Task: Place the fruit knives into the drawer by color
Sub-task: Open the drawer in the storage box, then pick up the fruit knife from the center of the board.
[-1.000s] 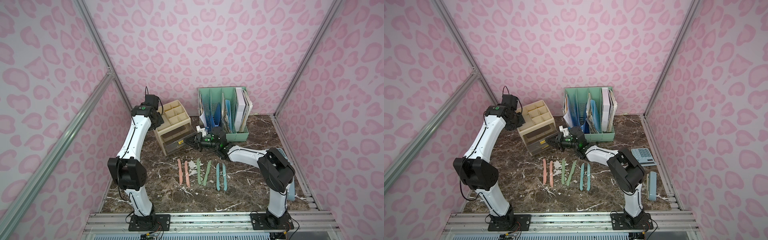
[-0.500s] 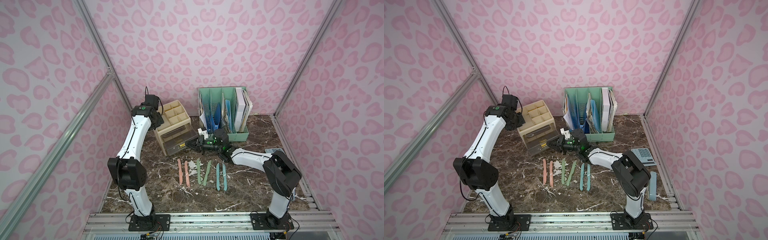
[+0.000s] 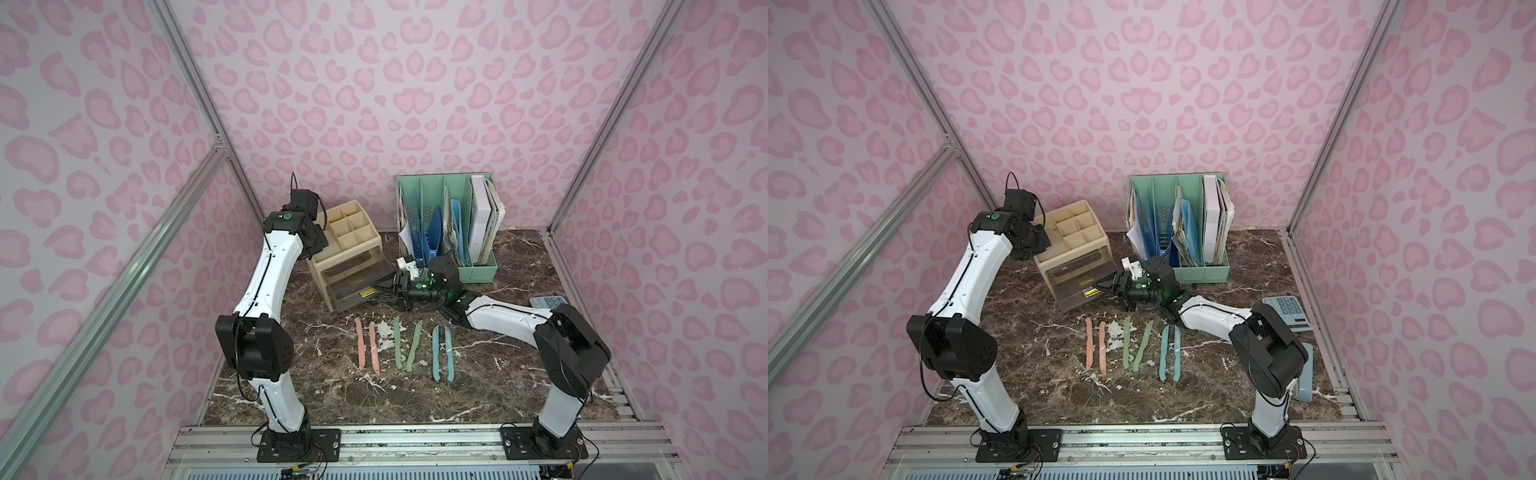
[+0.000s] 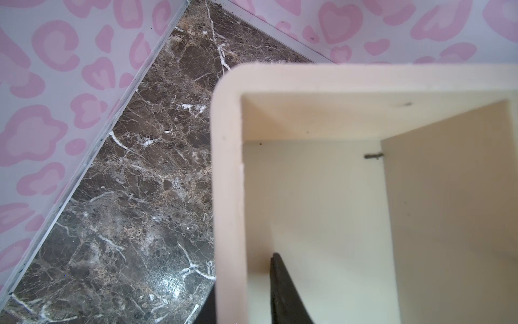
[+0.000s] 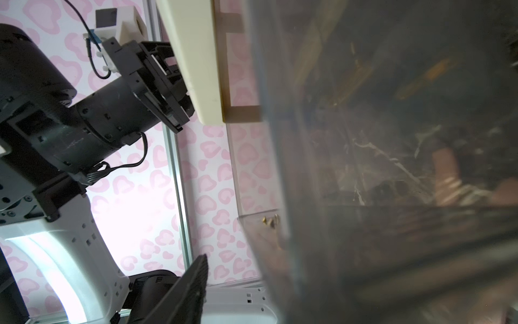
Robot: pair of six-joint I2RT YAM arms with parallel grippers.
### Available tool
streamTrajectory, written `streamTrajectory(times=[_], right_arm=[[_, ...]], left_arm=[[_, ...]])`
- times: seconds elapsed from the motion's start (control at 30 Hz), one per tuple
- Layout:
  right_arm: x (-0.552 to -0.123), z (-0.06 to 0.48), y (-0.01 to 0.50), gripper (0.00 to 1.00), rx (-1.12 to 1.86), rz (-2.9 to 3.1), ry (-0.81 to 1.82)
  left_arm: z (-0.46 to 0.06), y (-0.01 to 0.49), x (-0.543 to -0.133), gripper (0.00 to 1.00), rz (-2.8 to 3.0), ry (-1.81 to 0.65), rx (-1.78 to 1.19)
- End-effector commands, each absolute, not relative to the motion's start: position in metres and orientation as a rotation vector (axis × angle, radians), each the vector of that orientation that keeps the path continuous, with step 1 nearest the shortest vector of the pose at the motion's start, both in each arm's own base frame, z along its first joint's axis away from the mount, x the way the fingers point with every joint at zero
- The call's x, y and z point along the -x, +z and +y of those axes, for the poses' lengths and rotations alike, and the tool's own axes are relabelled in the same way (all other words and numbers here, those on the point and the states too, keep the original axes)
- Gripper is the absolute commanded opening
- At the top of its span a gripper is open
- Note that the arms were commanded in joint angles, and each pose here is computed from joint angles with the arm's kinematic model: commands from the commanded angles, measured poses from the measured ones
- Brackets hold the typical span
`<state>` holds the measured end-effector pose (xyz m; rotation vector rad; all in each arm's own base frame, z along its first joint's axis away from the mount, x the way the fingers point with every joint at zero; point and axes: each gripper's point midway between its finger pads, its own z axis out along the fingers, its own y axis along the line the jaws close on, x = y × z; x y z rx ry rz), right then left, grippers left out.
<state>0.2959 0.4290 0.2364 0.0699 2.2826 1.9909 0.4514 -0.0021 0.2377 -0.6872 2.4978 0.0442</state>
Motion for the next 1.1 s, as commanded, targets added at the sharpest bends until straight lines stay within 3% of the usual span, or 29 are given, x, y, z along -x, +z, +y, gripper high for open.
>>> streamTrajectory(times=[0.0, 0.17, 0.43, 0.6, 1.07], right_arm=[[-0.292, 0.423, 0.243, 0.64, -0.002, 2.282, 1.951], [-0.289, 0.415, 0.249, 0.67, 0.029, 2.291, 1.897], [-0.289, 0.394, 0.247, 0.68, 0.055, 2.329, 1.778], [-0.293, 0.370, 0.237, 0.69, 0.058, 2.381, 1.632], [-0.298, 0.313, 0.181, 0.84, 0.131, 2.583, 1.100]], left_arm=[[-0.018, 0.207, -0.410, 0.28, 2.740, 0.006, 0.666], [-0.017, 0.216, -0.405, 0.36, 2.728, 0.008, 0.659], [-0.014, 0.234, -0.394, 0.61, 2.700, 0.013, 0.639], [-0.014, 0.252, -0.388, 0.67, 2.648, -0.015, 0.637], [-0.025, 0.284, -0.344, 0.85, 2.575, -0.110, 0.579]])
